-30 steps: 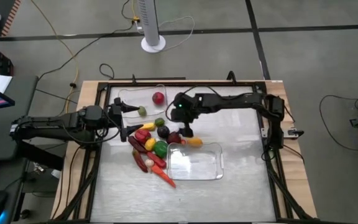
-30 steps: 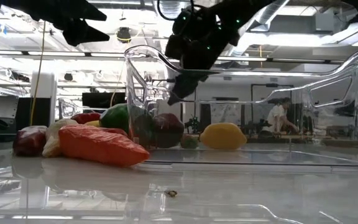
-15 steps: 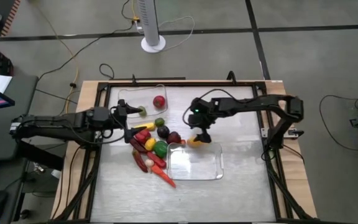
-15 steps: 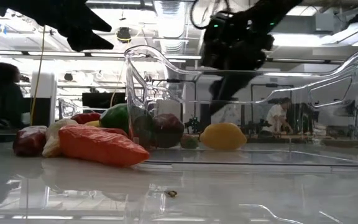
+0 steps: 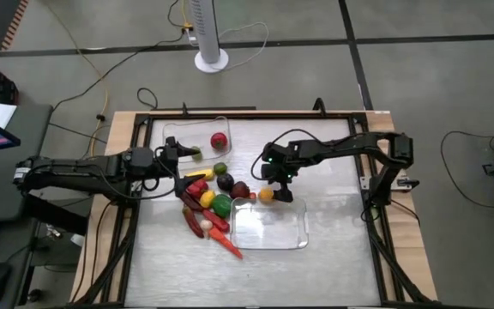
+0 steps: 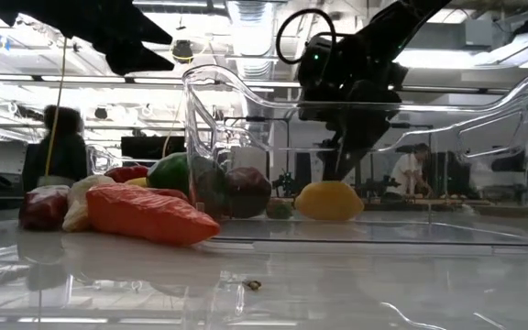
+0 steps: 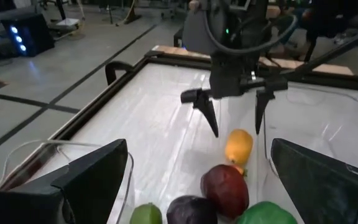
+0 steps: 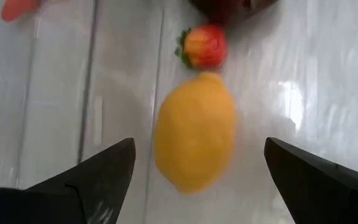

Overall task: Sort produce into baskets
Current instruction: Put the right yellow lemon into the top transparent bin

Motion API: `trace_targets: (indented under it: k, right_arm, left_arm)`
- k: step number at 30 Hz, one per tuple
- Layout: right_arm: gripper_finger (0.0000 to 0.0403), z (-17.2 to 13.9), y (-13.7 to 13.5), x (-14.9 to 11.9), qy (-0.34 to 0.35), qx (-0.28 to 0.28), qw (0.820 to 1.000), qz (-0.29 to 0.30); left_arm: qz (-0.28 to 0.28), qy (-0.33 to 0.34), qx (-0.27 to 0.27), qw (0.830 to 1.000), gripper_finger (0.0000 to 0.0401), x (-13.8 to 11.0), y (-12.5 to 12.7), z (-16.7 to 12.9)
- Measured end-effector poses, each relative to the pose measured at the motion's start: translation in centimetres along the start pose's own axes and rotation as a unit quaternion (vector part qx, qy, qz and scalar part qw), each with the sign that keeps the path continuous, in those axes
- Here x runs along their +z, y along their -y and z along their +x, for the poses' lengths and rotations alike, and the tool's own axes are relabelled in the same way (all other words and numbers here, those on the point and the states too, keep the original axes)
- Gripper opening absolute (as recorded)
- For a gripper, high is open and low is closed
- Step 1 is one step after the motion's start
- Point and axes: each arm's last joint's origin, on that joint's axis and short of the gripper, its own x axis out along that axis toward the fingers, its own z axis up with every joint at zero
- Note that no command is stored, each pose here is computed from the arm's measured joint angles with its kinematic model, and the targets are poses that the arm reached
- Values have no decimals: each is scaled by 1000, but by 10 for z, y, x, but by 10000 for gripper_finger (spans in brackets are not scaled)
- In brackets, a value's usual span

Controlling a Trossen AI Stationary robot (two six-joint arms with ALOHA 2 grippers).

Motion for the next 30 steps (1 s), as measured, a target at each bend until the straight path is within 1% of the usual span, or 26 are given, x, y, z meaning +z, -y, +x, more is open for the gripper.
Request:
trace_targets:
  k: [8, 14, 19, 24, 30]
  right_arm:
    - [378, 0, 1, -1, -5, -8, 1000, 2]
    - [358, 24, 6, -5, -26, 0, 1000, 12]
    - [343, 28, 12, -6, -34, -11, 999, 16]
    - [305, 27, 15, -8, -44, -41, 998, 14]
    - [251, 27, 16, -7, -40, -46, 998, 7]
  left_arm:
    - [21, -1, 0, 1000, 387, 0, 0, 0]
    - [22, -1, 0, 1000, 387, 0, 0, 0]
    - [22, -1, 0, 1000, 387, 0, 0, 0]
    - [22, -1, 0, 1000, 387, 0, 0, 0]
    - [22, -1, 3, 1000, 387, 0, 0, 0]
